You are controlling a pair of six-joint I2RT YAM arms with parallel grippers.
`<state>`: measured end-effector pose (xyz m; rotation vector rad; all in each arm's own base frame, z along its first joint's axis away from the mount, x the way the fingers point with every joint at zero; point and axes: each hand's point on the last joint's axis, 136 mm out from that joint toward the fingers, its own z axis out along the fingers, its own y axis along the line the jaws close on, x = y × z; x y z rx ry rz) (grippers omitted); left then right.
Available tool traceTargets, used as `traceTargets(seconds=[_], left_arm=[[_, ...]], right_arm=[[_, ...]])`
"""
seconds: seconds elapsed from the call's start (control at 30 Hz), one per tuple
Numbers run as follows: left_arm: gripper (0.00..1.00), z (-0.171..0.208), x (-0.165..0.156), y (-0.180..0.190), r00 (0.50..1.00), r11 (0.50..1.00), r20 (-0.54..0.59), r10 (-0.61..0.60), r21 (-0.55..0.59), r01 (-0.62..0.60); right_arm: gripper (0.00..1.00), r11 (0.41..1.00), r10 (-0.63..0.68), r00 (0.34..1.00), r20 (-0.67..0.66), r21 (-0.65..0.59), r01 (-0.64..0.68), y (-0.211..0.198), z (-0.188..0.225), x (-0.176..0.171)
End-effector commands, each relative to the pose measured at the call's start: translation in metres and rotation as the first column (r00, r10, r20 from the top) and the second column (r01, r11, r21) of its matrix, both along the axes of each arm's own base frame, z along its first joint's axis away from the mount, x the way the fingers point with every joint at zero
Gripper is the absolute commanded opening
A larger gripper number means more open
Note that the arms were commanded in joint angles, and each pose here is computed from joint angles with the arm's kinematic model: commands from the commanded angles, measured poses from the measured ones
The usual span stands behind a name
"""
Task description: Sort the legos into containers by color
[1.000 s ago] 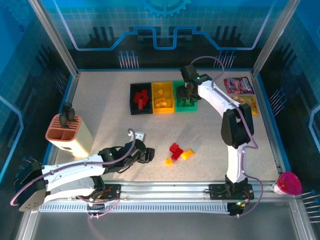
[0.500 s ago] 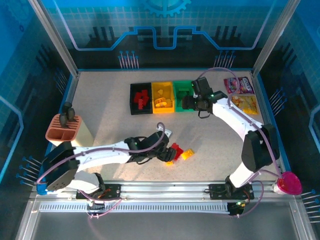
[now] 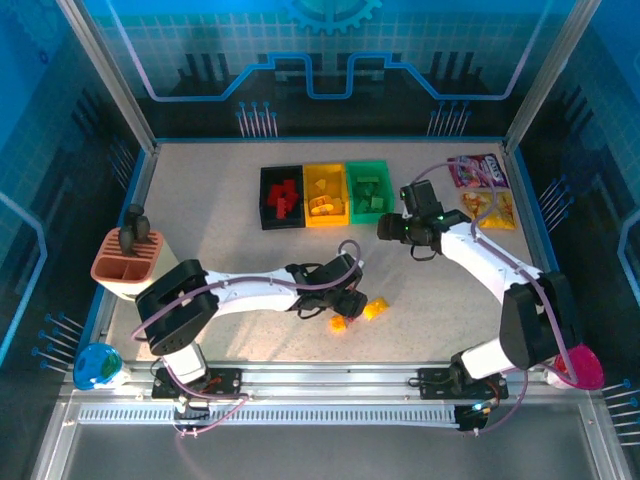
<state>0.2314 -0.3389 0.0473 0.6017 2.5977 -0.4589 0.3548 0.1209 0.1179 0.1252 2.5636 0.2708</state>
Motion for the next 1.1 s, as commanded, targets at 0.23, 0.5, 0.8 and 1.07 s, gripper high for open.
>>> traceTargets(seconds=[0.23,0.5,0.8,1.07], left_arm=[[0.56,-0.006,0.008,-0.001,0.999,1.000,-0.031,-0.007,0.002,0.007],[0.51,-0.015,0.011,0.007,0.999,0.999,-0.041,0.032,0.006,-0.032],[0.40,-0.014,0.021,0.024,0.995,0.996,-0.029,0.092,0.009,-0.092],[0.46,-0.016,0.021,0.034,0.994,0.994,-0.027,0.107,0.039,-0.106]], right_arm=[[0.72,0.998,-0.041,0.999,0.029,0.045,0.039,-0.012,0.003,0.000],[0.71,0.997,-0.045,0.998,0.033,0.058,0.043,-0.012,0.003,0.000],[0.70,0.997,-0.050,0.998,0.036,0.056,0.048,-0.013,0.004,-0.002],[0.70,0.997,-0.054,0.998,0.029,0.059,0.052,-0.013,0.000,-0.003]])
